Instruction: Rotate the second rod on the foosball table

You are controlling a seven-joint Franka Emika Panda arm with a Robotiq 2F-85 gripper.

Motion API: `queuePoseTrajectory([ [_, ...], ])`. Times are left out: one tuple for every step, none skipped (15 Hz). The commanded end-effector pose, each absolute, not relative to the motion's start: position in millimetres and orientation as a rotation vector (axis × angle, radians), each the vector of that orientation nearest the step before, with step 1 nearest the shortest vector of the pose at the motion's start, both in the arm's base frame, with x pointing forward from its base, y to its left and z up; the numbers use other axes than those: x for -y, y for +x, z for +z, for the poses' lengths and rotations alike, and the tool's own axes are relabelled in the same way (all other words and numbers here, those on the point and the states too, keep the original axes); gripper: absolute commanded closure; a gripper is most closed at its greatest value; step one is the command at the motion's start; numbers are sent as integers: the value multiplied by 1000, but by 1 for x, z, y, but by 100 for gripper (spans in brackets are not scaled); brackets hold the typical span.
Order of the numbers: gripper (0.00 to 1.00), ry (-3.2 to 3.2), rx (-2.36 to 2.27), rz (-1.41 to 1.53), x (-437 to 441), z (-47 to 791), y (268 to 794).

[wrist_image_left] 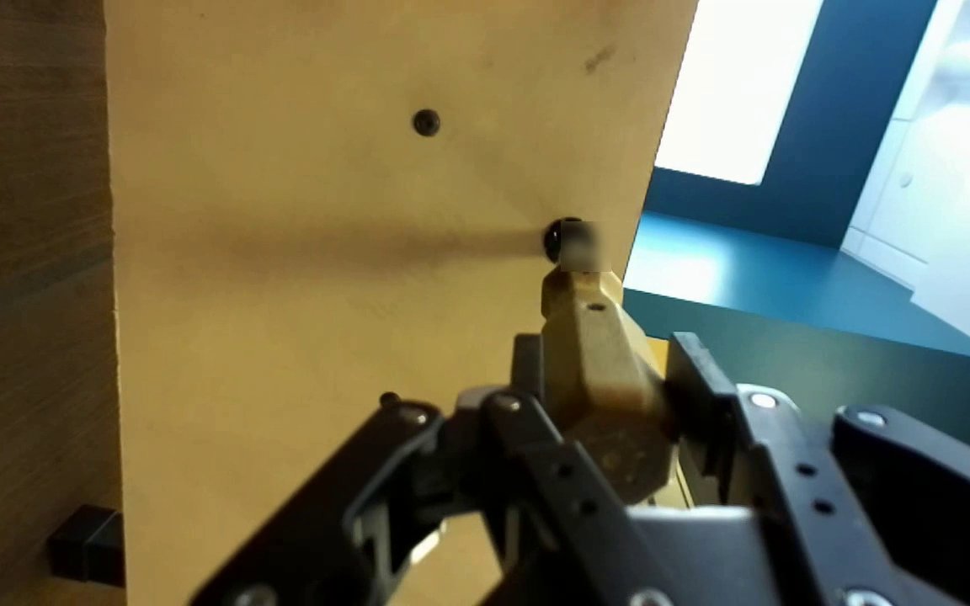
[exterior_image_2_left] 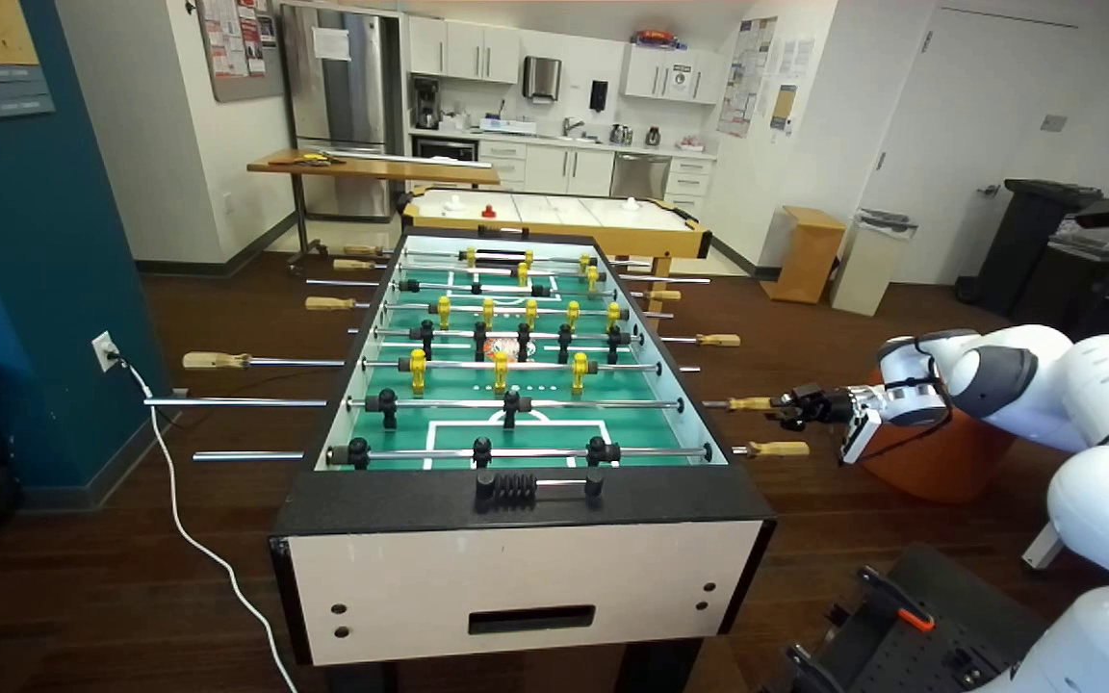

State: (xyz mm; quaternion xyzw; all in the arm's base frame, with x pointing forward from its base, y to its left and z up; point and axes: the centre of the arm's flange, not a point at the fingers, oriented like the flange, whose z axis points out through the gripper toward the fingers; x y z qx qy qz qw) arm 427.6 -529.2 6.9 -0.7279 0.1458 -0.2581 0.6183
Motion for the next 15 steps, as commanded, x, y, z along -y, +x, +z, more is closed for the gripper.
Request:
queuePoseTrajectory([
  [84,-1654,-322,-588,542,14,437],
  [84,-1658,-321,-589,542,16,437],
  [84,-1657,-323,-590,542,17,436],
  [84,-1652,-331,-587,543,18,436],
  [84,-1650,-351,-579,544,19,436],
  [84,-1636,-379,-558,545,20,437],
  [84,-1628,-398,-528,546,20,438],
  [84,-1627,-415,-474,546,21,440],
  [84,-1623,-429,-420,547,23,442],
  [84,-1620,-473,-356,546,26,445],
  [84,-1617,-517,-311,546,28,447],
  [84,-1603,-554,-259,546,31,448],
  [84,-1588,-593,-213,546,32,450],
  [84,-1560,-625,-170,547,33,451],
  [84,-1540,-658,-127,547,33,452],
])
